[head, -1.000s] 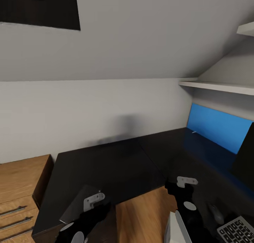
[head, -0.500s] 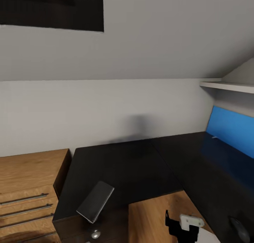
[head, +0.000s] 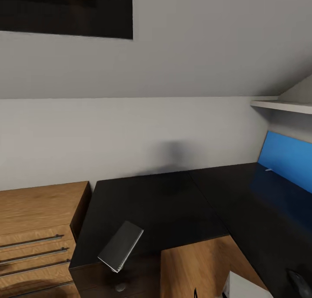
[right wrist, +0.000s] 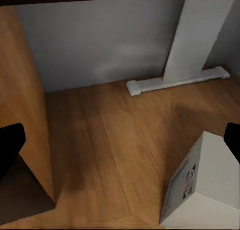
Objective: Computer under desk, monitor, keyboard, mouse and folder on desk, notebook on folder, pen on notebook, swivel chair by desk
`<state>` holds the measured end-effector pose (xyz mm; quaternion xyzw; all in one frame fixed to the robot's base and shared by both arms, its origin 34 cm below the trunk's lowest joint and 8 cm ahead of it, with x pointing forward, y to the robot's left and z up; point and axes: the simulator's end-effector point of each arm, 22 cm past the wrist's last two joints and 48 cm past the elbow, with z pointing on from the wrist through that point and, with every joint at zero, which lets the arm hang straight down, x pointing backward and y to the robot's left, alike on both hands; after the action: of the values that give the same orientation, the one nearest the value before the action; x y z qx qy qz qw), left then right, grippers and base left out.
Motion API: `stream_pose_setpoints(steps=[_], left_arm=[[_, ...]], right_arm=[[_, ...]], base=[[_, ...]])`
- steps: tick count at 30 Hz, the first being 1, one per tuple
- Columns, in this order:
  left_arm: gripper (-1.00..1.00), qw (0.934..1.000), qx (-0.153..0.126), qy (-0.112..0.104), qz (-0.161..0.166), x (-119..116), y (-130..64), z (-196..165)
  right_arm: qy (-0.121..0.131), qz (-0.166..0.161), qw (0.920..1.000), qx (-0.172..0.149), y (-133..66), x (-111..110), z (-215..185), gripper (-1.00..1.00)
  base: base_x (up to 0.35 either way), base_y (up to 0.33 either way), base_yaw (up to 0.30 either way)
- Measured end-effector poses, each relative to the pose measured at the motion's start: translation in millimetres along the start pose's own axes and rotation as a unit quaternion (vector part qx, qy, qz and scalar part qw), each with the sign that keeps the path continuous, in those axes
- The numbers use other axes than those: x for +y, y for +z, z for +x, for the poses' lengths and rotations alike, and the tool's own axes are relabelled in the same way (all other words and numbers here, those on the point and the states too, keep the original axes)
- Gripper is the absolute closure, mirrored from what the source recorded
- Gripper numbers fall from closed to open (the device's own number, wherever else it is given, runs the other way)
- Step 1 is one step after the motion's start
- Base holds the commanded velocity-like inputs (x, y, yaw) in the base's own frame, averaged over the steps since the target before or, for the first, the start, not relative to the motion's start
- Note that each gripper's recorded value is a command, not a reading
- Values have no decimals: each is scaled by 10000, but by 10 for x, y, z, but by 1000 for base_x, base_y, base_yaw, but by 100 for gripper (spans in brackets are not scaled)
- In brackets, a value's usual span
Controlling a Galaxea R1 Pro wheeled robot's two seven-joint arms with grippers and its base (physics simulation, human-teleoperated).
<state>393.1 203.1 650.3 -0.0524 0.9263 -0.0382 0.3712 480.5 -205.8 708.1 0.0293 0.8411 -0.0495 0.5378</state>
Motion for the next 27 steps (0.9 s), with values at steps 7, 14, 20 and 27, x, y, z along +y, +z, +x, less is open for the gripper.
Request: stream_pose_setpoints(steps=[7, 14, 20, 27], left_arm=[[-100, 9998, 172, -18, -142, 91, 22, 167], [-100, 9991, 197, -133, -349, 265, 50, 176], [-100, 9988, 269, -180, -362, 236, 55, 238], [-100, 9984, 376, -233, -365, 184, 57, 325]], right_arm=[[-223, -4, 9980, 593, -168, -74, 717, -100], [-373, 85, 9960, 805, -24, -197, 976, -100], [-306, 269, 9938, 1038, 121, -315, 1084, -100], [-205, 357, 9944, 978, 163, -366, 1069, -100]], base=[[0, 0, 0], [0, 0, 68], [-41, 0, 162], [-262, 0, 189]])
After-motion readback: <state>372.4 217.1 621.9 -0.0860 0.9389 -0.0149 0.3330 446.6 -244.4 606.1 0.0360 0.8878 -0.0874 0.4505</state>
